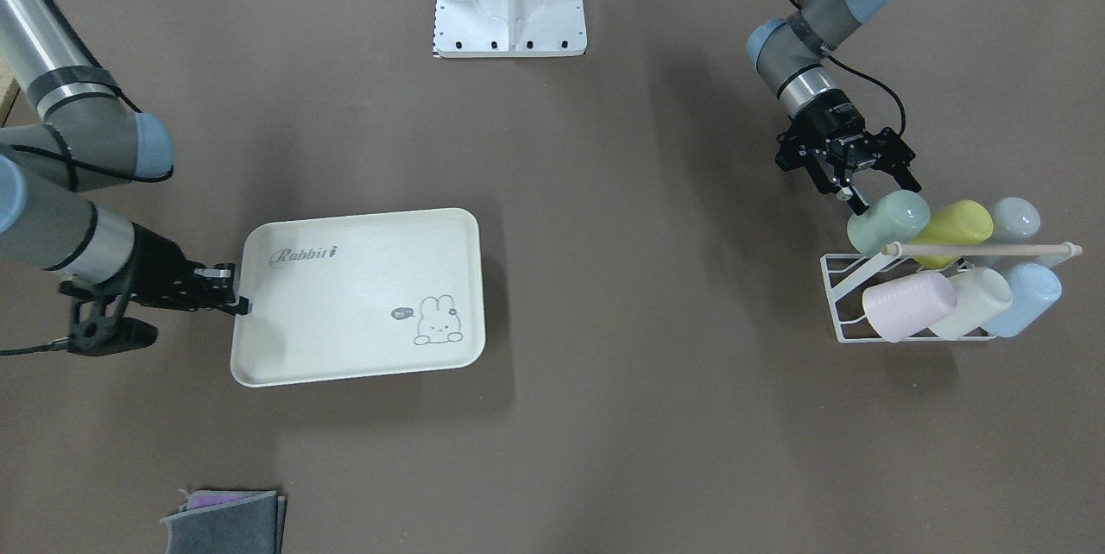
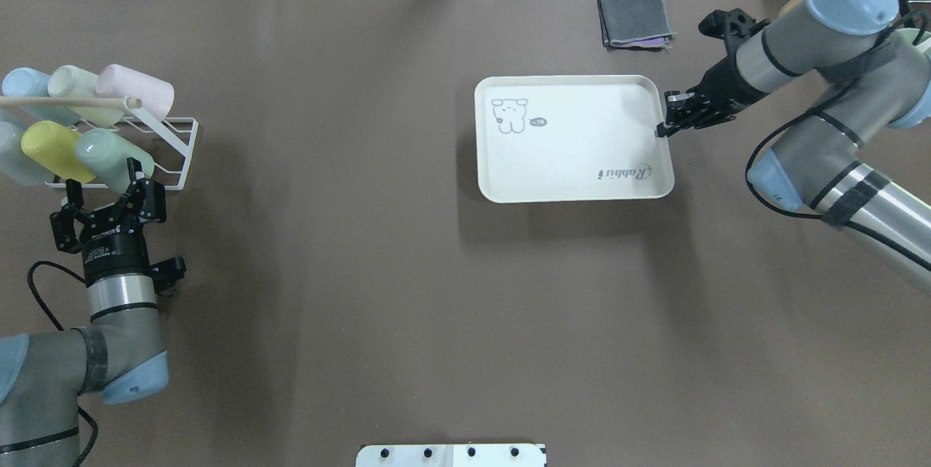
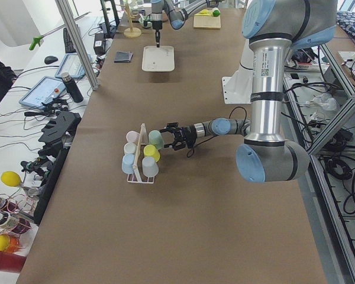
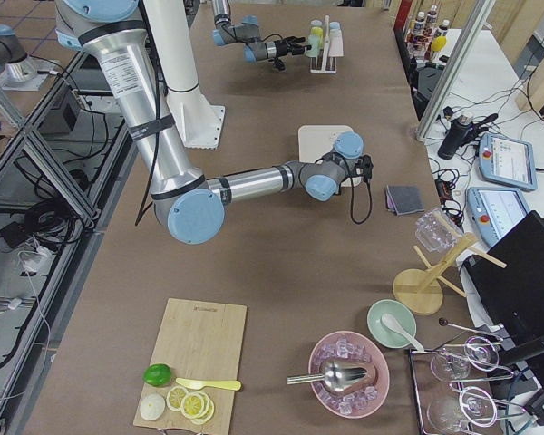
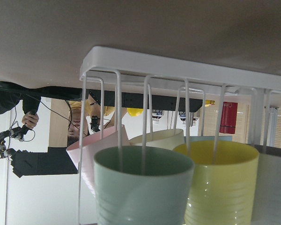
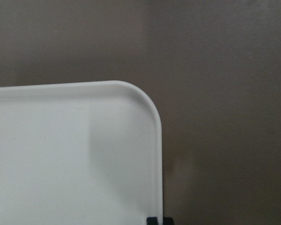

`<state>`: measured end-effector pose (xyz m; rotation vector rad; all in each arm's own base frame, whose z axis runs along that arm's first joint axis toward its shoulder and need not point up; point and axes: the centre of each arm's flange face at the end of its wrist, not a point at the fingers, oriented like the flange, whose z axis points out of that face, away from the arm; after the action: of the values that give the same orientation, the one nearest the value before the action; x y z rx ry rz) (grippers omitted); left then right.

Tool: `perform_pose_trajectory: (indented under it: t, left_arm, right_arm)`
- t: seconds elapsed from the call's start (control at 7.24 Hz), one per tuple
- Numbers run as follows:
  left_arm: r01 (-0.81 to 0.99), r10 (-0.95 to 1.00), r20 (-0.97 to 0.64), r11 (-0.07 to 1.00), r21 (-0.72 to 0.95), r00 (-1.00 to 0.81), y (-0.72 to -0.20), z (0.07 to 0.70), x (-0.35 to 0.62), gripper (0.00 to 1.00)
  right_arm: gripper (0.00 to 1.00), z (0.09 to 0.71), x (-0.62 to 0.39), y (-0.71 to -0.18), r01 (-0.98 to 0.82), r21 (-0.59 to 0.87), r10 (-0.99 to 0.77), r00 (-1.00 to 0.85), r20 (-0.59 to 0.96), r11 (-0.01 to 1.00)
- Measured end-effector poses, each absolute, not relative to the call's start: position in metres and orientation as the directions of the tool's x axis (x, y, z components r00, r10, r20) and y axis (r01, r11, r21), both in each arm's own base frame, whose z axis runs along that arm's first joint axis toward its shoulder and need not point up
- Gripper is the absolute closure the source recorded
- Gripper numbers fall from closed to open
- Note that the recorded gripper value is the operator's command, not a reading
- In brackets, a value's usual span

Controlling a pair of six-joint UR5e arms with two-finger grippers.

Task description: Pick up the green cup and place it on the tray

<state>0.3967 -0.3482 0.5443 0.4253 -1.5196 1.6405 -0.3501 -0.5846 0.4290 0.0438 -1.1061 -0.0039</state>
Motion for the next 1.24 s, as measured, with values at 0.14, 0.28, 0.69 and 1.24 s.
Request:
perform_pose_trajectory:
  t: [0.14, 0.28, 0.69, 1.24]
  left_arm:
    - [-0.755, 0.351, 0.733, 0.097, -0.648, -0.583, -0.355, 0.542, 0.394, 0.02]
    - [-0.756, 0.357, 0.735, 0.109, -0.645, -0.576, -0.361, 0.539, 0.393, 0.02]
    - [-0.750, 0.377, 0.735, 0.141, -0.647, -0.563, -0.382, 0.538, 0.394, 0.02]
    - [-0.732, 0.387, 0.718, 0.140, -0.666, -0.579, -0.388, 0.550, 0.401, 0.02]
  right_arm:
    - [1.00, 0.399, -0.385, -0.579, -0.036, 0.022, -0.003, 0.448, 0.894, 0.999]
    - [1.00, 0.369, -0.414, -0.577, -0.042, 0.013, 0.007, 0.457, 0.890, 0.999]
    - [1.00, 0.307, -0.497, -0.541, -0.027, 0.043, -0.025, 0.477, 0.879, 0.999]
    - [1.00, 0.309, -0.520, -0.523, -0.017, 0.041, -0.027, 0.491, 0.871, 0.999]
